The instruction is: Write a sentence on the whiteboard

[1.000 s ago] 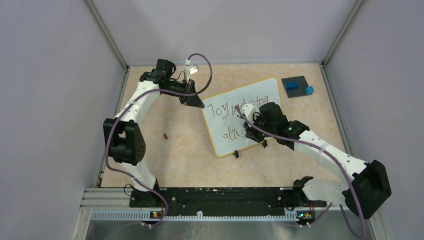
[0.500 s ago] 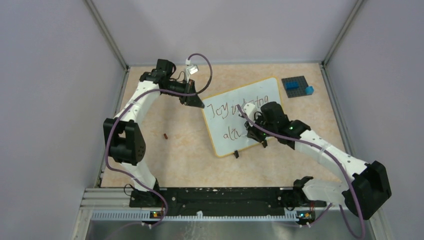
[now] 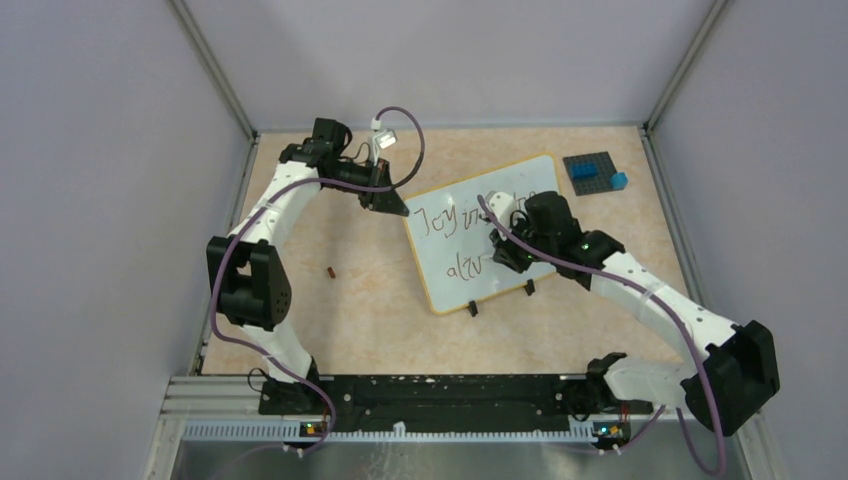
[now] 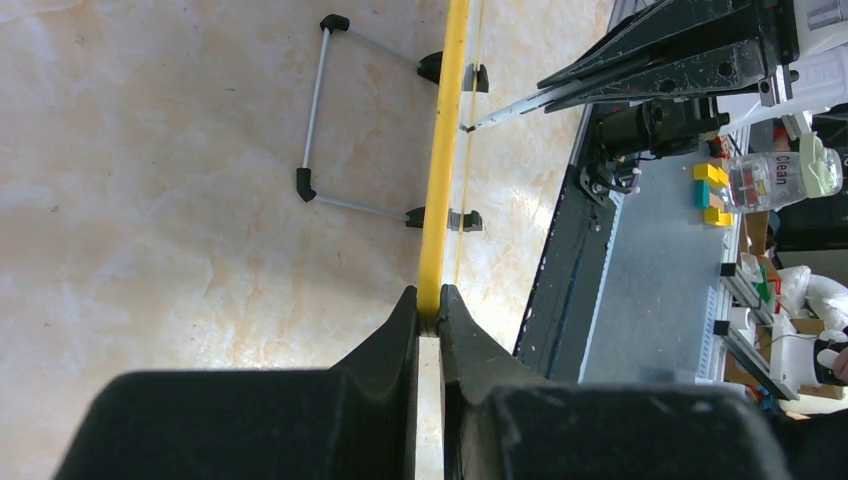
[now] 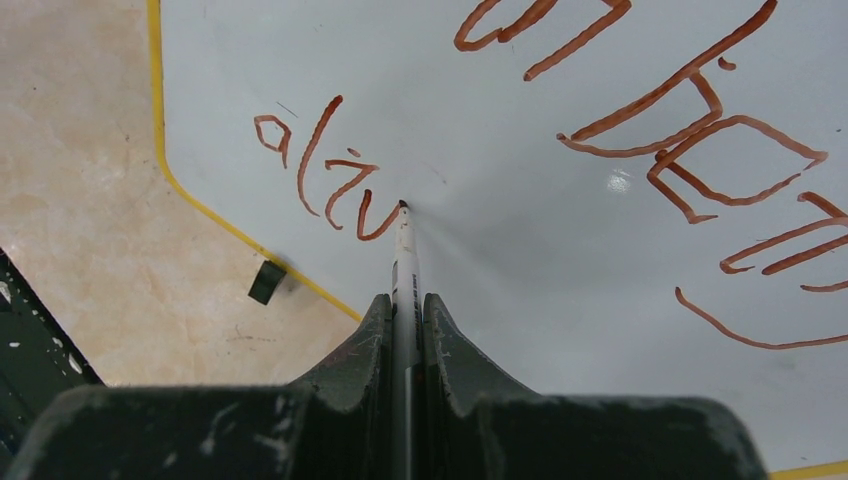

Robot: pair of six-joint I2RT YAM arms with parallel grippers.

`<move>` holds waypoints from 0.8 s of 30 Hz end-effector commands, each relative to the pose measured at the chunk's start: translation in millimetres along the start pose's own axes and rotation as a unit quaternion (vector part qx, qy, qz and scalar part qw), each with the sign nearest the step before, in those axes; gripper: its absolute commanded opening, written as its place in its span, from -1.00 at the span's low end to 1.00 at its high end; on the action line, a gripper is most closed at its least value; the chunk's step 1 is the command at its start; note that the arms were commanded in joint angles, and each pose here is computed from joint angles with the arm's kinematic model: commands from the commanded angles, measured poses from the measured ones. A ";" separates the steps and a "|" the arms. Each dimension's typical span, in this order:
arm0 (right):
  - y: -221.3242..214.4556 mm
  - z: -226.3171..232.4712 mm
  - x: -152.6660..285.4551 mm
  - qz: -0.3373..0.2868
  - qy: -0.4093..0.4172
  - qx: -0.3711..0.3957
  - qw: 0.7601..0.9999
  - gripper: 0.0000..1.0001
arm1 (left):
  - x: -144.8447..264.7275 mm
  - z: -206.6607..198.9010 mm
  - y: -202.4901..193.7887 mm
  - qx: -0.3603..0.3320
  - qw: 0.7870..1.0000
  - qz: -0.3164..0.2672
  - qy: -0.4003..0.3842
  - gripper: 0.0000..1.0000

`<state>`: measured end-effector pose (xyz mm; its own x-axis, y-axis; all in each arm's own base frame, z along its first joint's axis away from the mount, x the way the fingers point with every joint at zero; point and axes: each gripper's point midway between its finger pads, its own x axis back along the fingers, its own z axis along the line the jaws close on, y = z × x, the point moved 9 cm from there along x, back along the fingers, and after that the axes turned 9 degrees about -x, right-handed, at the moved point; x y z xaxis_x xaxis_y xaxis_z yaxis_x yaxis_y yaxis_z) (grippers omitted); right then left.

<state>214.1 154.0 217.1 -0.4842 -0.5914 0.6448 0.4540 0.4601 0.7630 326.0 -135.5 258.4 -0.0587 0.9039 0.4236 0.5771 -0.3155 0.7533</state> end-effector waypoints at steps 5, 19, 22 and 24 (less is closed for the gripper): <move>11.2 2.8 23.0 -0.025 0.018 0.024 0.999 -1.00 | -1.6 0.2 8.7 -0.041 0.999 -0.003 0.007 -1.00; -2.9 -2.2 4.4 -0.011 0.003 0.012 1.000 -1.00 | -1.6 -0.3 8.3 -0.041 0.999 -0.003 0.008 -1.00; -2.0 -4.5 0.0 -0.009 -0.004 0.010 1.000 -1.00 | -1.2 -0.2 8.0 -0.042 0.999 -0.002 0.009 -1.00; -3.6 -5.4 -2.1 -0.004 -0.007 0.010 1.000 -1.00 | -1.2 -0.4 6.8 -0.042 0.999 -0.001 0.009 -1.00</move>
<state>208.2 147.4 210.4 -0.4584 -0.5894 0.6652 0.4534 0.4887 0.7454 325.8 -135.6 258.8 -0.0571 0.9049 0.4218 0.5773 -0.3148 0.7534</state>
